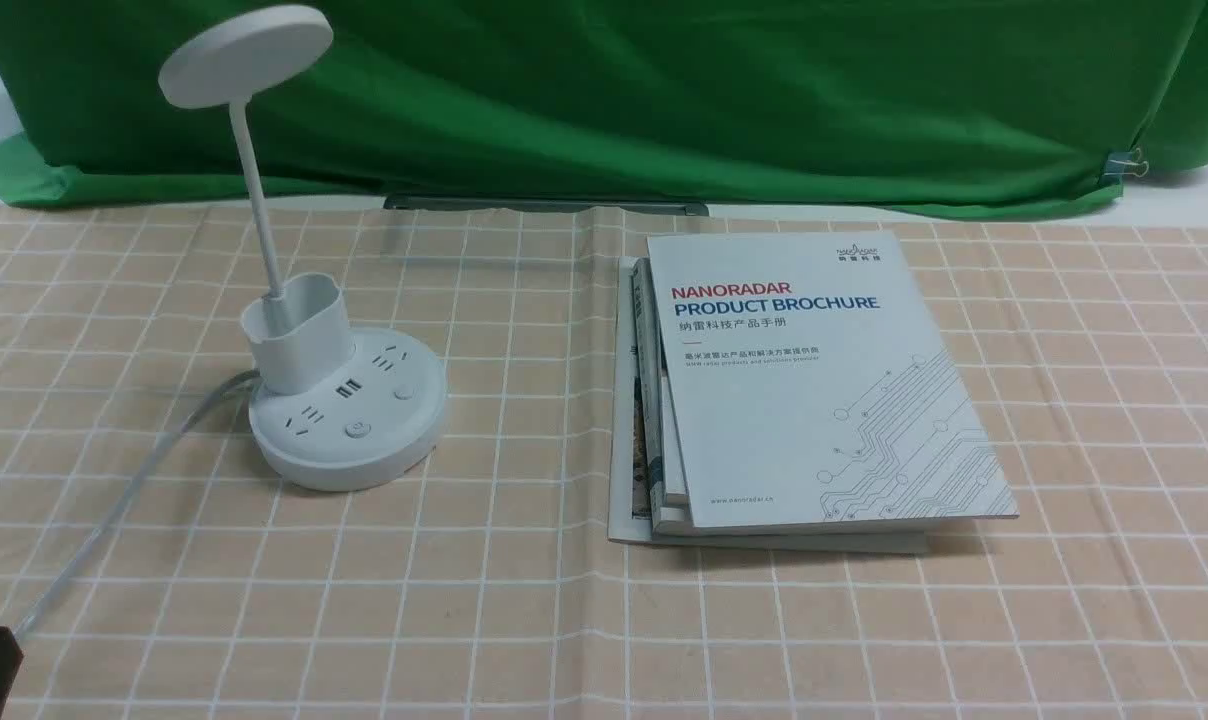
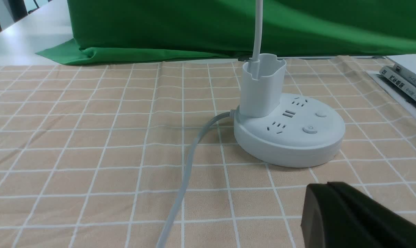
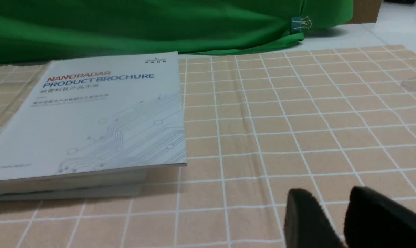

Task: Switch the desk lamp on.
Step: Use the left arm to press the button switch on the lamp holder

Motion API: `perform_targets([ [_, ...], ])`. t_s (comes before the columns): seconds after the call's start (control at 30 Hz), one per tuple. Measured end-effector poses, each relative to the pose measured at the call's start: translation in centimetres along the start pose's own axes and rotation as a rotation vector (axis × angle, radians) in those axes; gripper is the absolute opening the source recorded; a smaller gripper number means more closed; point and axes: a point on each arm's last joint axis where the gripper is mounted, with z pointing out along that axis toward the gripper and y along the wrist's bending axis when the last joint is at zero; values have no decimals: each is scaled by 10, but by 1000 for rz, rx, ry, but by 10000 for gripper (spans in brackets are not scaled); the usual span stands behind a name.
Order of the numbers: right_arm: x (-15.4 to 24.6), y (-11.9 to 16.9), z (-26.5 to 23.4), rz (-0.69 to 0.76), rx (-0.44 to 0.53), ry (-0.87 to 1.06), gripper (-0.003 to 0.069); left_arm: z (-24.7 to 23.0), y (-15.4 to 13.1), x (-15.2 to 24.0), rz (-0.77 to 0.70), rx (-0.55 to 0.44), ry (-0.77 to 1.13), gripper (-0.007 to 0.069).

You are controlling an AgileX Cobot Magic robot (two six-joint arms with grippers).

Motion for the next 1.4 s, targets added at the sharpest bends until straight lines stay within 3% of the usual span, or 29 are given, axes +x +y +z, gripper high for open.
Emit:
perform_targets([
  [0.93, 0, 0, 0, 0, 0, 0, 241, 0, 1, -3, 45, -7, -30, 1],
  [1.0, 0, 0, 0, 0, 0, 0, 241, 0, 1, -7, 75, -14, -80, 1],
  [1.1, 0, 0, 0, 0, 0, 0, 241, -6, -1, -31, 129, -17, -352, 1],
  [1.13, 0, 0, 0, 0, 0, 0, 241, -6, -1, -31, 131, -17, -352, 1],
  [1.4, 0, 0, 0, 0, 0, 0, 240, -41, -7, -76, 113, 26, -996, 1],
])
